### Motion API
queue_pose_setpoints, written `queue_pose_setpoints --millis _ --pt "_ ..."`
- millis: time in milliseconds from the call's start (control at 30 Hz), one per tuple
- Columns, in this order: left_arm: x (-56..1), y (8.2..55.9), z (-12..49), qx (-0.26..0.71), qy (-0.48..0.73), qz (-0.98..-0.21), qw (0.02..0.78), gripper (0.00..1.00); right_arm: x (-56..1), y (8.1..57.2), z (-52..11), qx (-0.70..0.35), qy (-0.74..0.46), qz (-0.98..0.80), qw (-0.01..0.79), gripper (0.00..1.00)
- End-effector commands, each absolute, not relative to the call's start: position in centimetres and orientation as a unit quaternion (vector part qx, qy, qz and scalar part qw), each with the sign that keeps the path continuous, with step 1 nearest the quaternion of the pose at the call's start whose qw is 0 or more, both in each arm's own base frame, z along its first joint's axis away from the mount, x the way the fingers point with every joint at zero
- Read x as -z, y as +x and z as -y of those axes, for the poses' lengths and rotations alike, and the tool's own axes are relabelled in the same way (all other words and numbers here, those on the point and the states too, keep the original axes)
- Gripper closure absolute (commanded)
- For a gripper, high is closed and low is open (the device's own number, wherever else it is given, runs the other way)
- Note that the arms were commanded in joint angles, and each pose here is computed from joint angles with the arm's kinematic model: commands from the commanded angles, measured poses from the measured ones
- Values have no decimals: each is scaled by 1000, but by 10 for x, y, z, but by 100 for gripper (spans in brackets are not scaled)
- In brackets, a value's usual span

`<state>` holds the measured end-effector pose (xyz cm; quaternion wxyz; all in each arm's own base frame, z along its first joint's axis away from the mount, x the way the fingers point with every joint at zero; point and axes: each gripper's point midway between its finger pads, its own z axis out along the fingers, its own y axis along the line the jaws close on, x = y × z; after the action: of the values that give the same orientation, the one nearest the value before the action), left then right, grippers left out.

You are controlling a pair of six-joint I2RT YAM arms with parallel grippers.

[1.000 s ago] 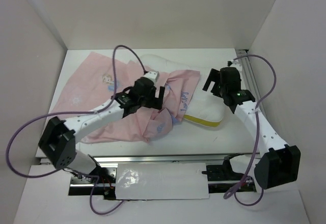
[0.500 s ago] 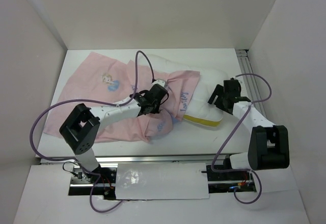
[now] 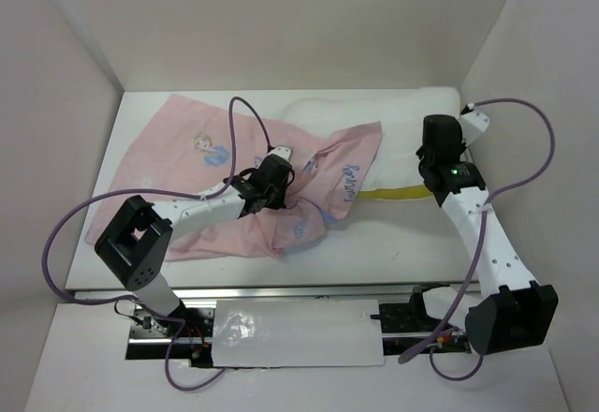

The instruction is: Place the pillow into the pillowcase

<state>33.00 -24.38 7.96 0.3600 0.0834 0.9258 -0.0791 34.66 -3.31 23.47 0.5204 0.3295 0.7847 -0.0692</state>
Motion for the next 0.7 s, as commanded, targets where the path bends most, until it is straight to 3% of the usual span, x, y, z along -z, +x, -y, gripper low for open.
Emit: queue_pose_setpoints --millis 0,167,400,467,667 --pt "-80 324 259 123 122 -917 360 100 -322 326 75 154 407 -670 602 100" --pt "-85 306 281 192 168 -899 355 94 -358 327 61 190 398 -643 626 100" --pt "-90 301 285 216 192 -890 353 89 -429 327 30 217 418 -561 680 100" --pt "-89 297 288 226 207 -885 350 82 -437 315 26 268 410 -568 661 100" --pt "-93 299 289 230 212 -885 344 77 -471 334 13 251 414 -553 678 100"
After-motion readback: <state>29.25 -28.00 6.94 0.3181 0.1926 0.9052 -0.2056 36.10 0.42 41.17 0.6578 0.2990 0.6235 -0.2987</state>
